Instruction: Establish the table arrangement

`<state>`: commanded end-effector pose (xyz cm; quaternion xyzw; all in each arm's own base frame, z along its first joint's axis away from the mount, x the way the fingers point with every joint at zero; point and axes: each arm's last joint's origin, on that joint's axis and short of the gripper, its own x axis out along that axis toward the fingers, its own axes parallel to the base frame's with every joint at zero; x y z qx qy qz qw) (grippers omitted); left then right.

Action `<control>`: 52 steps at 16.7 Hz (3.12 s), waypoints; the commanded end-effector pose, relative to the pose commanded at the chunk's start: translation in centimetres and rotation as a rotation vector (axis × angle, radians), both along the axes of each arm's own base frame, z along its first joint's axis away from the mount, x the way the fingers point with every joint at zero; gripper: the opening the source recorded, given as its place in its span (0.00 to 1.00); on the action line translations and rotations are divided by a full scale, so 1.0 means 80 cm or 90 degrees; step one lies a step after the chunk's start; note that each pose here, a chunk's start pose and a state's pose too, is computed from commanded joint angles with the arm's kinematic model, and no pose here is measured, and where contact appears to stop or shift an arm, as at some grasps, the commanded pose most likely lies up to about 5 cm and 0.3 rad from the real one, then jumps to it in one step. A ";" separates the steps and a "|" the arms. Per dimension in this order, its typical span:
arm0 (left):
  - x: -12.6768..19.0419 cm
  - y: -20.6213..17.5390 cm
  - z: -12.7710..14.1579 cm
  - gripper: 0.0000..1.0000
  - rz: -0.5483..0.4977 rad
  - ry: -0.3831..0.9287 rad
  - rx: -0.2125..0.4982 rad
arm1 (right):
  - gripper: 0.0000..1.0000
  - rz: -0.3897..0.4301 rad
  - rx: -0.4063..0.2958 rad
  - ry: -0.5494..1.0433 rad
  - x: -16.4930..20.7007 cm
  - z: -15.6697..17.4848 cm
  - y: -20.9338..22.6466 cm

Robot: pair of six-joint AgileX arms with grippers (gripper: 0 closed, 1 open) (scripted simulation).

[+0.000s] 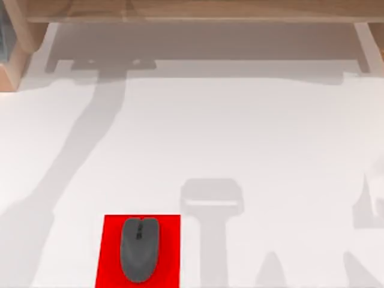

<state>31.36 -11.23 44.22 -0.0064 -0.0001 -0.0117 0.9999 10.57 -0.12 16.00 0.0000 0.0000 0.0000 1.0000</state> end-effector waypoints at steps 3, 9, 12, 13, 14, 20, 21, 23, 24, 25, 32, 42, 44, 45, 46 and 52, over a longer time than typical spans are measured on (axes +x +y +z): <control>0.063 -0.054 0.003 1.00 0.002 0.000 0.000 | 1.00 0.000 0.000 0.000 0.000 0.000 0.000; 0.118 -0.120 -0.012 1.00 0.004 -0.006 0.000 | 1.00 0.000 0.000 0.000 0.000 0.000 0.000; 0.120 -0.122 -0.012 1.00 0.004 -0.007 0.000 | 1.00 0.000 0.000 0.000 0.000 0.000 0.000; 0.120 -0.122 -0.012 1.00 0.004 -0.007 0.000 | 1.00 0.000 0.000 0.000 0.000 0.000 0.000; 0.120 -0.122 -0.012 1.00 0.004 -0.007 0.000 | 1.00 0.000 0.000 0.000 0.000 0.000 0.000; 0.135 -0.123 -0.012 1.00 0.004 -0.007 0.000 | 1.00 0.000 0.000 0.000 0.000 0.000 0.000; 0.139 -0.123 -0.012 1.00 0.004 -0.007 0.000 | 1.00 0.000 0.000 0.000 0.000 0.000 0.000; 0.145 -0.123 -0.012 1.00 0.004 -0.007 0.000 | 1.00 0.000 0.000 0.000 0.000 0.000 0.000; 0.145 -0.123 -0.012 1.00 0.004 -0.007 0.000 | 1.00 0.000 0.000 0.000 0.000 0.000 0.000; 0.145 -0.123 -0.012 1.00 0.004 -0.007 0.000 | 1.00 0.000 0.000 0.000 0.000 0.000 0.000; 0.145 -0.123 -0.012 0.62 0.004 -0.007 0.000 | 1.00 0.000 0.000 0.000 0.000 0.000 0.000; 0.145 -0.123 -0.012 0.00 0.004 -0.007 0.000 | 1.00 0.000 0.000 0.000 0.000 0.000 0.000; 0.145 -0.123 -0.012 0.00 0.004 -0.007 0.000 | 1.00 0.000 0.000 0.000 0.000 0.000 0.000; 0.145 -0.123 -0.012 0.00 0.004 -0.007 0.000 | 1.00 0.000 0.000 0.000 0.000 0.000 0.000; 0.145 -0.123 -0.012 0.00 0.004 -0.007 0.000 | 1.00 0.000 0.000 0.000 0.000 0.000 0.000; 0.131 -0.124 -0.005 0.00 0.002 -0.009 0.000 | 1.00 0.000 0.000 0.000 0.000 0.000 0.000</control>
